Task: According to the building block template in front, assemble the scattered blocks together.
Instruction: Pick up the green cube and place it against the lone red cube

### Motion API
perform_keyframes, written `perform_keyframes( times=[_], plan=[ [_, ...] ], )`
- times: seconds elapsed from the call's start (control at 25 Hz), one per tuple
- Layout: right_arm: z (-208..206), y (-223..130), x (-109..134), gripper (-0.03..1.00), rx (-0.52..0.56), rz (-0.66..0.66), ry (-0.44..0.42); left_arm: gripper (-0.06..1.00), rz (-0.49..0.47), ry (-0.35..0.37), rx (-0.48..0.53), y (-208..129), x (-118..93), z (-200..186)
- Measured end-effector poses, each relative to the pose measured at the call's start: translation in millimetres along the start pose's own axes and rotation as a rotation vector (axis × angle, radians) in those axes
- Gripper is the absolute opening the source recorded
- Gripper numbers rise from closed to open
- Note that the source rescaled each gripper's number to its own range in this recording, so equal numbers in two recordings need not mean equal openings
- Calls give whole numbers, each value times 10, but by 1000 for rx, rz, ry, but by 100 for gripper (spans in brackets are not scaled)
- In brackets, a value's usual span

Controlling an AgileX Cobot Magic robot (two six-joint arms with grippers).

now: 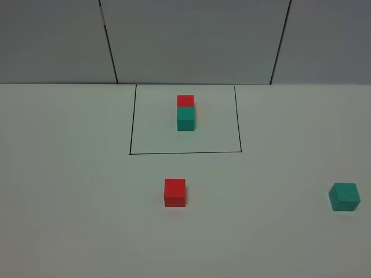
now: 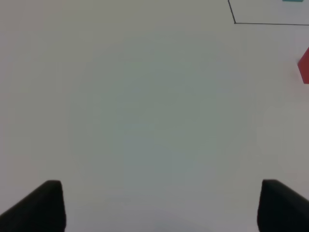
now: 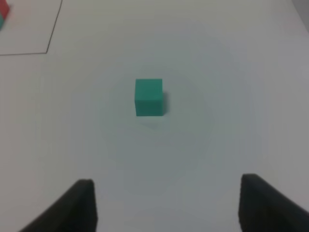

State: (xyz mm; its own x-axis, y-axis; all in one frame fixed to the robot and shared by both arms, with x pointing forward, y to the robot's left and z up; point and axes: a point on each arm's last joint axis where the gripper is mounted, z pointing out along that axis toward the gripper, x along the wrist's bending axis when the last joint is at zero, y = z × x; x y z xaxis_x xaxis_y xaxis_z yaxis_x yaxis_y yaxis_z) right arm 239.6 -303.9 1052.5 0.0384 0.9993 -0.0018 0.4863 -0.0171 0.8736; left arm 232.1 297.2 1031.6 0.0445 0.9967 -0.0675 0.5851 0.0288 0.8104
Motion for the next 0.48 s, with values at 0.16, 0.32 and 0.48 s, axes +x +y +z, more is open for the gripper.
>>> perform_keyframes(
  times=[0.16, 0.32, 0.48],
  plan=[
    [0, 0, 0, 59, 0, 0, 0, 80, 0, 2, 0, 0, 2, 0],
    [0, 0, 0, 59, 0, 0, 0, 80, 0, 2, 0, 0, 2, 0],
    [0, 0, 0, 59, 0, 0, 0, 80, 0, 2, 3, 3, 2, 3]
  ],
)
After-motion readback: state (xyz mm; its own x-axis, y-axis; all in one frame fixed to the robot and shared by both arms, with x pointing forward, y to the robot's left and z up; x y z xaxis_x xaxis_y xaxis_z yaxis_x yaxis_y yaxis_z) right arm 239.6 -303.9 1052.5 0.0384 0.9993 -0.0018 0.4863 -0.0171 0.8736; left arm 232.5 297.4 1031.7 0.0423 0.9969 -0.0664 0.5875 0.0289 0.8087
